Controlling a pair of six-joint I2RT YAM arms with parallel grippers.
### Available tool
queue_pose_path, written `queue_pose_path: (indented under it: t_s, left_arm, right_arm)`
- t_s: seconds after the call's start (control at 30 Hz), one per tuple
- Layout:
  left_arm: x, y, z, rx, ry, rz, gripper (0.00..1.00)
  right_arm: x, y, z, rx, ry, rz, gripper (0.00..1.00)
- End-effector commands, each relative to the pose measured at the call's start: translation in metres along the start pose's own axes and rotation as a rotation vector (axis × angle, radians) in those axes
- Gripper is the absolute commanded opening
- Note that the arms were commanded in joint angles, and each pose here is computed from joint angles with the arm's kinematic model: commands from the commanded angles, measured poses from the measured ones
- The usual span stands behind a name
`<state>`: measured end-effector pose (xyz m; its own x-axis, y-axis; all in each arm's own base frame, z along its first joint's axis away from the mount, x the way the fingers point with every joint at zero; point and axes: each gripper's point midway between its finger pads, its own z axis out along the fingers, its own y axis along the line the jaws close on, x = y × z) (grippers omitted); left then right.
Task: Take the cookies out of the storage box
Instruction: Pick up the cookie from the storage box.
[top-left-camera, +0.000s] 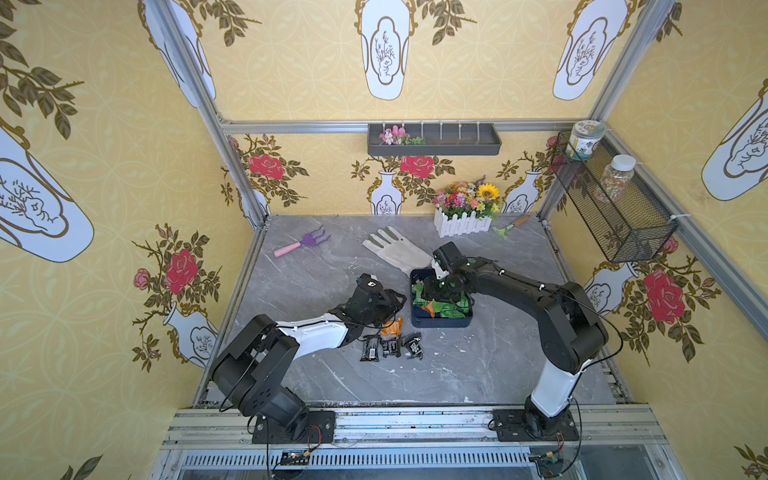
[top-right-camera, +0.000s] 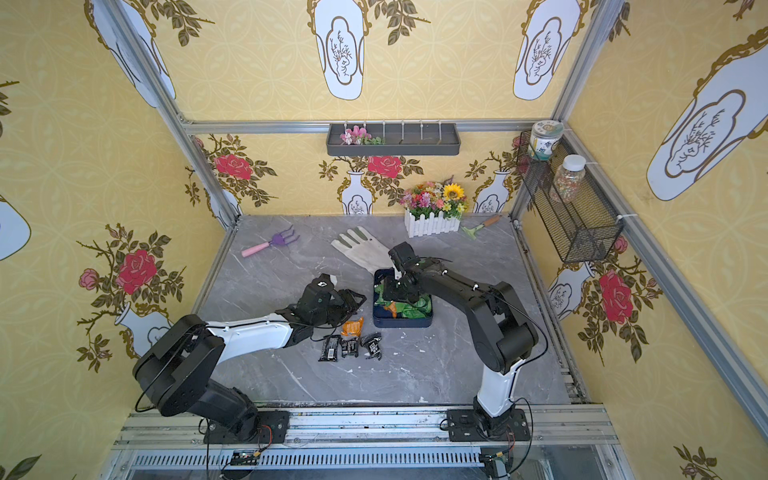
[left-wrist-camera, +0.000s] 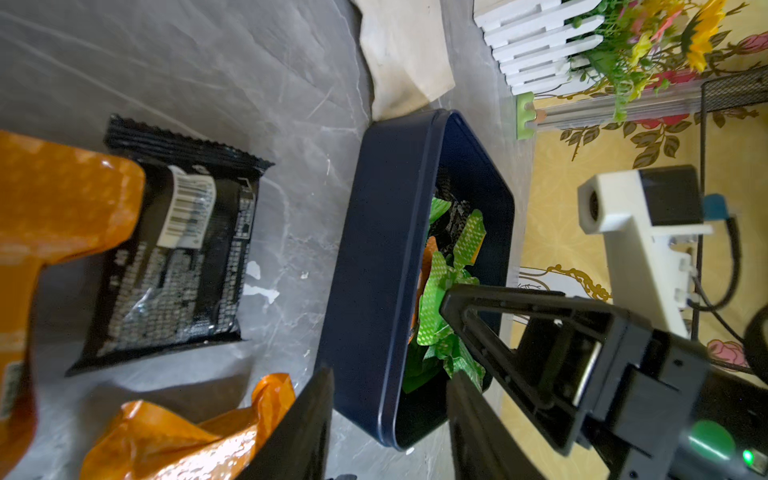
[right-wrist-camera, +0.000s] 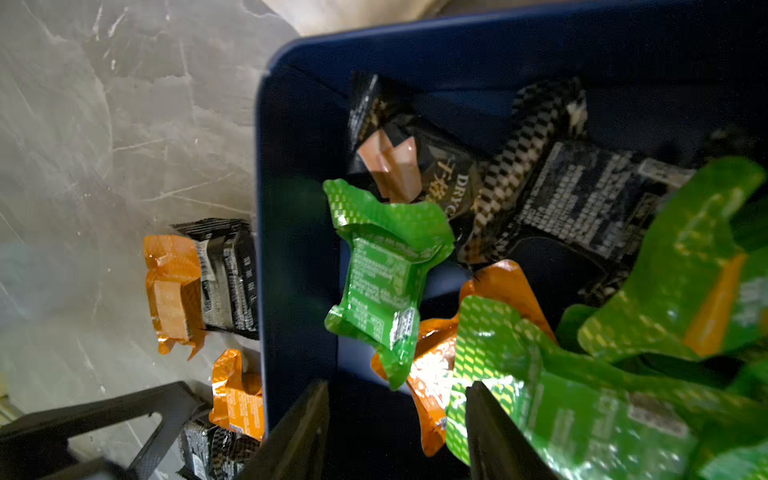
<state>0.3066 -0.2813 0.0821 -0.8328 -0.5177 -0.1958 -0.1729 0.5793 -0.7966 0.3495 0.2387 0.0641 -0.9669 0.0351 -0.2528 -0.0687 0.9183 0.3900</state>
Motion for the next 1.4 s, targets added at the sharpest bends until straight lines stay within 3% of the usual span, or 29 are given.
queue_pose_path:
  t_s: [0.0,0.3,0.57,0.97,1.37]
  left_arm:
    - [0.002,-0.009,0.004,0.046,0.015,0.005,0.48]
    - [0.010,-0.003,0.018,0.050,0.056,0.003,0.45]
    - [0.015,-0.003,0.025,0.046,0.077,0.008,0.39]
    - [0.020,-0.003,0.035,0.039,0.097,-0.002,0.28]
    - [0.031,-0.010,0.042,0.051,0.120,0.017,0.25]
  right_arm:
    - [-0.012,0.014,0.008,-0.086,-0.033,0.040,0.56]
    - [-0.017,-0.005,0.035,-0.120,-0.014,0.109,0.49]
    - [-0.014,0.002,0.049,-0.181,0.014,0.106,0.40]
    - [-0.021,0.005,0.031,-0.207,-0.022,0.106,0.23]
    - [-0.019,-0.018,-0.013,-0.198,-0.087,0.144,0.18]
